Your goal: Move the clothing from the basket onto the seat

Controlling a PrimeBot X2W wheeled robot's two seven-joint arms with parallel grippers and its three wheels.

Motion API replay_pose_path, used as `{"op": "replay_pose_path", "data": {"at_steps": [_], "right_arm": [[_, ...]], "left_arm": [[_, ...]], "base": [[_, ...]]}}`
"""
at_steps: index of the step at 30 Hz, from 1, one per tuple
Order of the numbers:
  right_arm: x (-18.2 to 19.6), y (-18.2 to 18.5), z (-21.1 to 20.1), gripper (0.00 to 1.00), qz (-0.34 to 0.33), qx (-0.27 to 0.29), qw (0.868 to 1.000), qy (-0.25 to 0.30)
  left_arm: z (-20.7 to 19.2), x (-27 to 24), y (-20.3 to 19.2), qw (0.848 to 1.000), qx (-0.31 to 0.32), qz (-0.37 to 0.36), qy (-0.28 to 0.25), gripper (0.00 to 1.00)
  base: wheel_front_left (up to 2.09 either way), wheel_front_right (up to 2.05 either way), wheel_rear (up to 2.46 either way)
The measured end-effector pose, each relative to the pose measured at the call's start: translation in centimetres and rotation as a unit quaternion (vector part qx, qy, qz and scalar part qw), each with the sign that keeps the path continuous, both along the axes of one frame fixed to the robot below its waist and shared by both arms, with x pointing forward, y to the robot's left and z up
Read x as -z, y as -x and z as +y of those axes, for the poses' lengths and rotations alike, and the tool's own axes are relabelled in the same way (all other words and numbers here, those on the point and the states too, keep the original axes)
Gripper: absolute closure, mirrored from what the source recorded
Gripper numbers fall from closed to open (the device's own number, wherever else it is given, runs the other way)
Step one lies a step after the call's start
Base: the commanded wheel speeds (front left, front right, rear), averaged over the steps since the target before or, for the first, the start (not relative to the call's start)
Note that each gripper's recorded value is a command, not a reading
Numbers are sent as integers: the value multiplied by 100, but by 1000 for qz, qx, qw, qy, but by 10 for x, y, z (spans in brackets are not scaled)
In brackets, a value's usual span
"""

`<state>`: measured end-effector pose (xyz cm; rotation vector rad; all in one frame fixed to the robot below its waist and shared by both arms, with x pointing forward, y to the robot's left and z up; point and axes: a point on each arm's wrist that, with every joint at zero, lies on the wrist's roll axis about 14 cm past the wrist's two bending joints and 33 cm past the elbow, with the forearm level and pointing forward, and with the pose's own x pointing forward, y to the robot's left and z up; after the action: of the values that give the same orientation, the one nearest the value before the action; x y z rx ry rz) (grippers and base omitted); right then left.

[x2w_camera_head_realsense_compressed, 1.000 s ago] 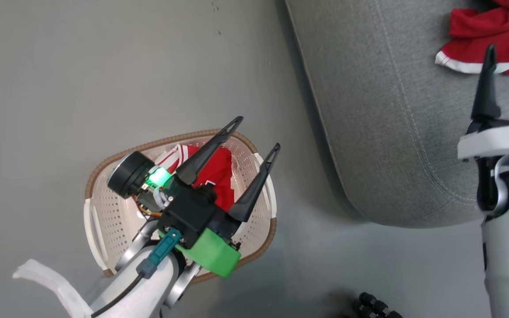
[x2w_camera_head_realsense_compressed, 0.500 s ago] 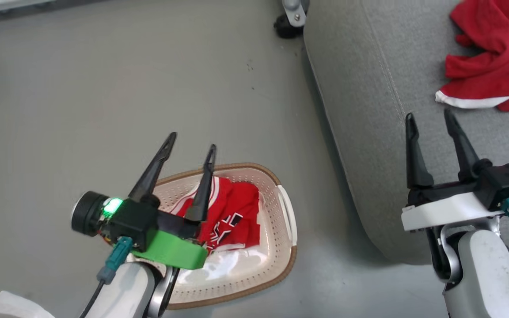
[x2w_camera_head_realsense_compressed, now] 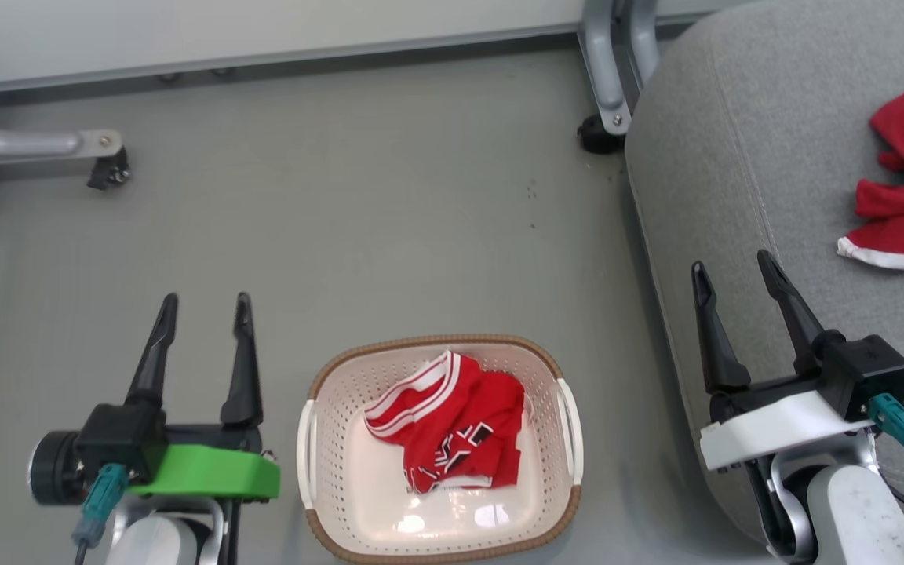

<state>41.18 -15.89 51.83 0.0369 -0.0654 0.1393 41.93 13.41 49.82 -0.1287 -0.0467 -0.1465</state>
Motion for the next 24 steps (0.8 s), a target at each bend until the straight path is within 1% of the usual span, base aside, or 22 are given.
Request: {"op": "replay_pose_path", "data": {"at_steps": [4, 8, 13, 24], "right_arm": [[-6, 8, 7, 0, -2, -10, 1000, -2], [-8, 17, 11, 0, 0, -15, 1000, -2], [-9, 30, 12, 0, 5, -16, 1000, -1], [-8, 52, 12, 0, 12, -15, 1000, -5]], "left_arm": [[23, -3, 15, 999, -36, -1, -6, 0], [36, -3, 30, 998, -52, 0, -17, 0], [36, 4, 46, 998, -51, 11, -19, 0], [35, 7, 59, 999, -44, 14, -18, 0]], "base": [[0, 0, 0], [0, 0, 0], [0, 0, 0], [0, 0, 0]]}}
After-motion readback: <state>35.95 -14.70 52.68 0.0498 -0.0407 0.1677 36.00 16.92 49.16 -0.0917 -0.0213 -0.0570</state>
